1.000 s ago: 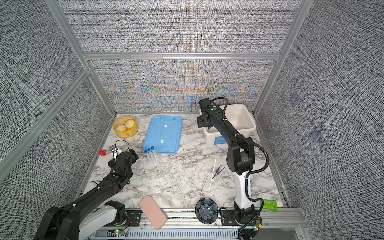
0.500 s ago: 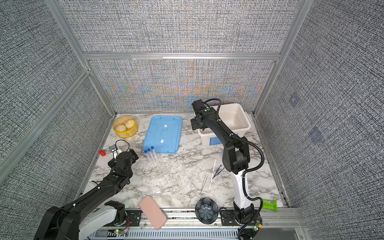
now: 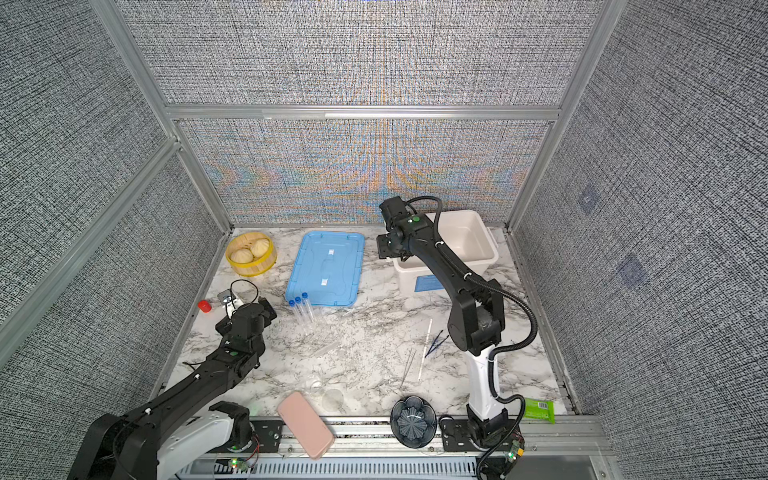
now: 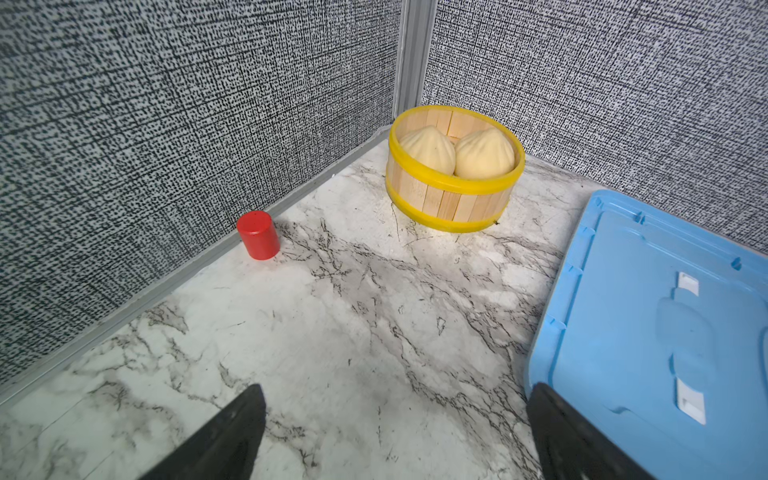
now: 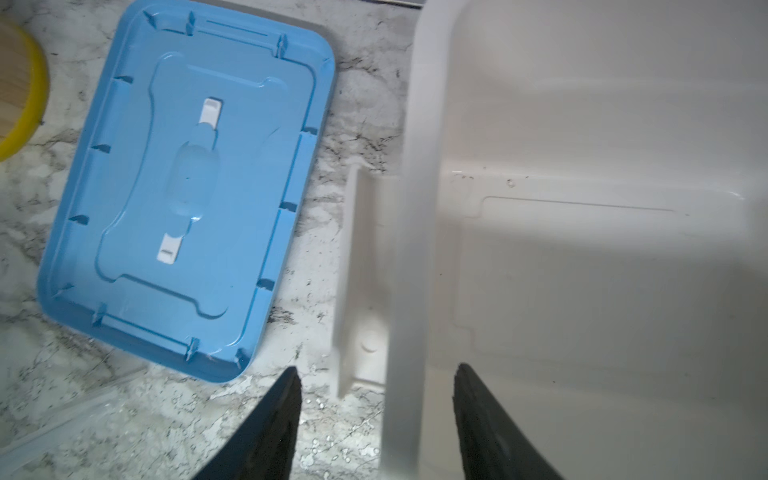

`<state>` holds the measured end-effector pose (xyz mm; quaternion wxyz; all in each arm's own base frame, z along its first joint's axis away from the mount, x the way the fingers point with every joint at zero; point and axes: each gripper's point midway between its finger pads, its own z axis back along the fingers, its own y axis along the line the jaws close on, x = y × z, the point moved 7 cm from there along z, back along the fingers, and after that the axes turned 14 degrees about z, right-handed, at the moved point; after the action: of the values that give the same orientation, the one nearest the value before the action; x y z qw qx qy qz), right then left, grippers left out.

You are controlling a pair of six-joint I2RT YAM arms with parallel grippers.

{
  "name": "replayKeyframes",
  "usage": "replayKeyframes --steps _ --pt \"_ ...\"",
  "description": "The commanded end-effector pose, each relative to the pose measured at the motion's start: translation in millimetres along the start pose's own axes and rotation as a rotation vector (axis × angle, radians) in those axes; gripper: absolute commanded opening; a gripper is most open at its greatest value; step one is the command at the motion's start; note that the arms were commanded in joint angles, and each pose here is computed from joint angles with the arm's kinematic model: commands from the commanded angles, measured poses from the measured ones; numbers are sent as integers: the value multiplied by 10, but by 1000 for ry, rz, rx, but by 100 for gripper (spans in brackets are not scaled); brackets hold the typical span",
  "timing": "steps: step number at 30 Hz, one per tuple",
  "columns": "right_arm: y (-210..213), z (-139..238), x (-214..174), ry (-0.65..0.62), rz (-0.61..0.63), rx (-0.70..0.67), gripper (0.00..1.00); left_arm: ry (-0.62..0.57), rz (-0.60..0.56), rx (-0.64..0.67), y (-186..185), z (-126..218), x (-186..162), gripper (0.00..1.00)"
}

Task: Organize the chemistry lab equipment

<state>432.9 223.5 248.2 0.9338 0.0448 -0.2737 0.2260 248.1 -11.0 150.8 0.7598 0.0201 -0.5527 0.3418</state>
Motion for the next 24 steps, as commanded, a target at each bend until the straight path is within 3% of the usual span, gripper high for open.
replayKeyframes --steps 1,12,24 --pt "138 12 13 -7 -16 71 58 -7 11 -7 -22 3 30 99" --pt "405 65 78 -44 -46 229 59 -7 10 -9 -24 4 32 99" --pt "554 450 47 -112 -67 333 67 -14 16 -12 -15 30 57 99"
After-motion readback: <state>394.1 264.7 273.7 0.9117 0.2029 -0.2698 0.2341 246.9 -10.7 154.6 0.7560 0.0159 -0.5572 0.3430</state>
